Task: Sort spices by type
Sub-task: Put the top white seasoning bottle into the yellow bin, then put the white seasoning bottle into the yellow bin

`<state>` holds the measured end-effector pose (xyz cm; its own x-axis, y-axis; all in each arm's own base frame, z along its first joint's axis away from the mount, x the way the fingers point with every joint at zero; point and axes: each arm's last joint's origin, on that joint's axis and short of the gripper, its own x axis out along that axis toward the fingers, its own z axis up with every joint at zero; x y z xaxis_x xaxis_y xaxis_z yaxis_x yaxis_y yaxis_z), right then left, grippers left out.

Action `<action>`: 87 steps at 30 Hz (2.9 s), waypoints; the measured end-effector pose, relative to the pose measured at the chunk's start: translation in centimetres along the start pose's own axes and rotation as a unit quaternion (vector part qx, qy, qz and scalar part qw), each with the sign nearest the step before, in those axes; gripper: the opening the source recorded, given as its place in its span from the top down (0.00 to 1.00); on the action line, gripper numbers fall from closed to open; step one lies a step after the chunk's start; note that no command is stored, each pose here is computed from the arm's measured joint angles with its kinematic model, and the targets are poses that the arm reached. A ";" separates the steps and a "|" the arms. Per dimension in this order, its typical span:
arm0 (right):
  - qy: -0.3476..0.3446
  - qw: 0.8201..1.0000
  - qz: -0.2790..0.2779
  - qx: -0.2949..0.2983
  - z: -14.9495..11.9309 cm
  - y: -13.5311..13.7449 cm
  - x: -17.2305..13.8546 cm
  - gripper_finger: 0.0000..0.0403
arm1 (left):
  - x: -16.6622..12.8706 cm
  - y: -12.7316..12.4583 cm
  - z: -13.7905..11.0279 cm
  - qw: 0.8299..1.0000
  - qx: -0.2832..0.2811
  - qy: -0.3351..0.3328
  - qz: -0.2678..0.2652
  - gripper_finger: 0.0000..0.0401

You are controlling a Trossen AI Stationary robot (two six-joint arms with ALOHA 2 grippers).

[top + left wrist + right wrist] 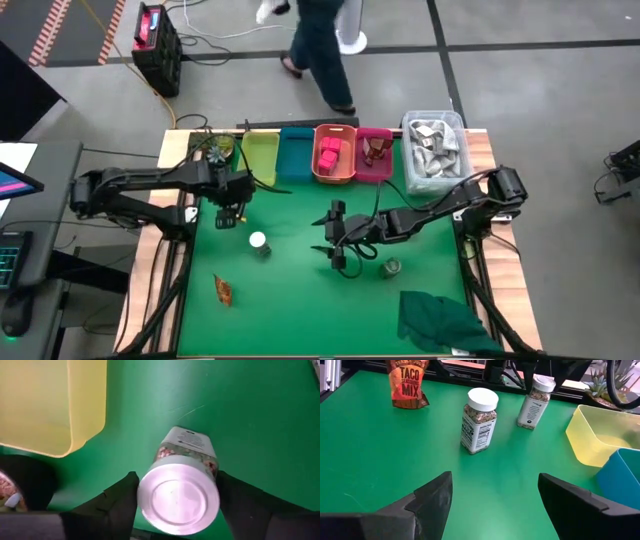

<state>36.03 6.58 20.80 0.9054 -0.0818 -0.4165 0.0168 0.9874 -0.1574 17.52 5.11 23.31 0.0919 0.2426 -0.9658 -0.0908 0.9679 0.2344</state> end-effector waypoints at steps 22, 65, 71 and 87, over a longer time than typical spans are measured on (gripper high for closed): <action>-0.002 1.000 0.000 -0.001 0.0 0.0 0.0 0.20 | -4.4 2.6 1.9 0.995 -0.055 -0.077 -0.018 0.51; 0.014 1.000 0.017 0.001 -0.4 1.2 -0.3 0.20 | 2.1 19.0 6.4 0.990 -0.137 0.002 0.008 0.34; 0.014 1.000 0.017 0.003 -0.4 1.2 -0.3 0.20 | 1.4 19.2 6.4 0.990 -0.134 0.021 0.030 0.28; 0.068 0.997 -0.031 -0.005 -1.4 0.3 -0.2 0.20 | -10.8 5.9 7.4 0.988 -0.118 -0.096 -0.024 0.27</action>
<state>35.23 6.69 19.57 0.8372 -0.1601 -0.5229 0.0656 0.9787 -0.1946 23.35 8.72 35.96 0.2868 0.2274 -0.9306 -0.3079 0.9418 0.1353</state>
